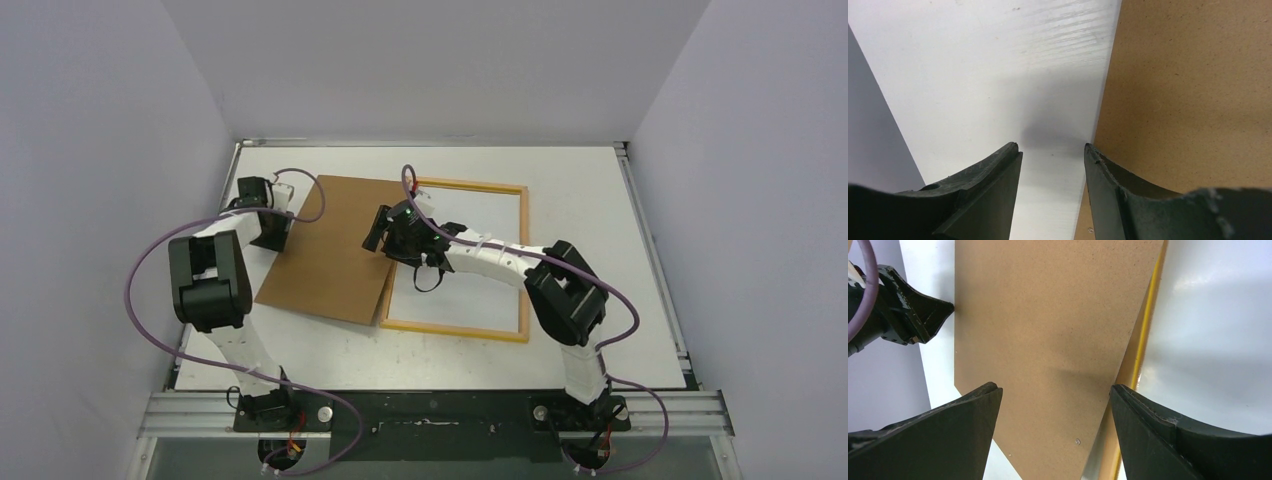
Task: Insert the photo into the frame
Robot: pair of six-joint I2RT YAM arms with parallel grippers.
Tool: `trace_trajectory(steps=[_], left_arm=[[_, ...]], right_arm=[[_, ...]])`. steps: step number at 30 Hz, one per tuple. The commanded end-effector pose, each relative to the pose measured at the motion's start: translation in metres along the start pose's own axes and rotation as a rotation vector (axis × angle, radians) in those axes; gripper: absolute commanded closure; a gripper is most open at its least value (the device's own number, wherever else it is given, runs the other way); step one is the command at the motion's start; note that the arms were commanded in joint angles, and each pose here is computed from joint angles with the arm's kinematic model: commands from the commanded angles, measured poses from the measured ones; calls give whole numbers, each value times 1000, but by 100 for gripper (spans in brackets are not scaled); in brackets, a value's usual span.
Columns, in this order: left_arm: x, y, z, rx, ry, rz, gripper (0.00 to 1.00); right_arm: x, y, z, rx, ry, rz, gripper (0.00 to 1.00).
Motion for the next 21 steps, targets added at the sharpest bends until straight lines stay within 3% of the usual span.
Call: trace_trajectory(steps=[1, 11, 21], left_arm=[[-9, -59, -3, 4, 24, -195, 51], [-14, -82, 2, 43, 18, -226, 52], [-13, -78, -2, 68, 35, -196, 53]], right_arm=[[-32, 55, 18, 55, -49, 216, 20], [-33, 22, 28, 85, -67, 163, 21], [-22, -19, 26, 109, -36, 110, 22]])
Point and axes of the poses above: each gripper's point midway between its finger pads, its own x axis out along the fingers, its own y axis along the line the jaws close on, z = x × y, the point moved 2 cm from there along -x, back along the fingers, and after that the axes turned 4 degrees about x, right-handed, at the moved point
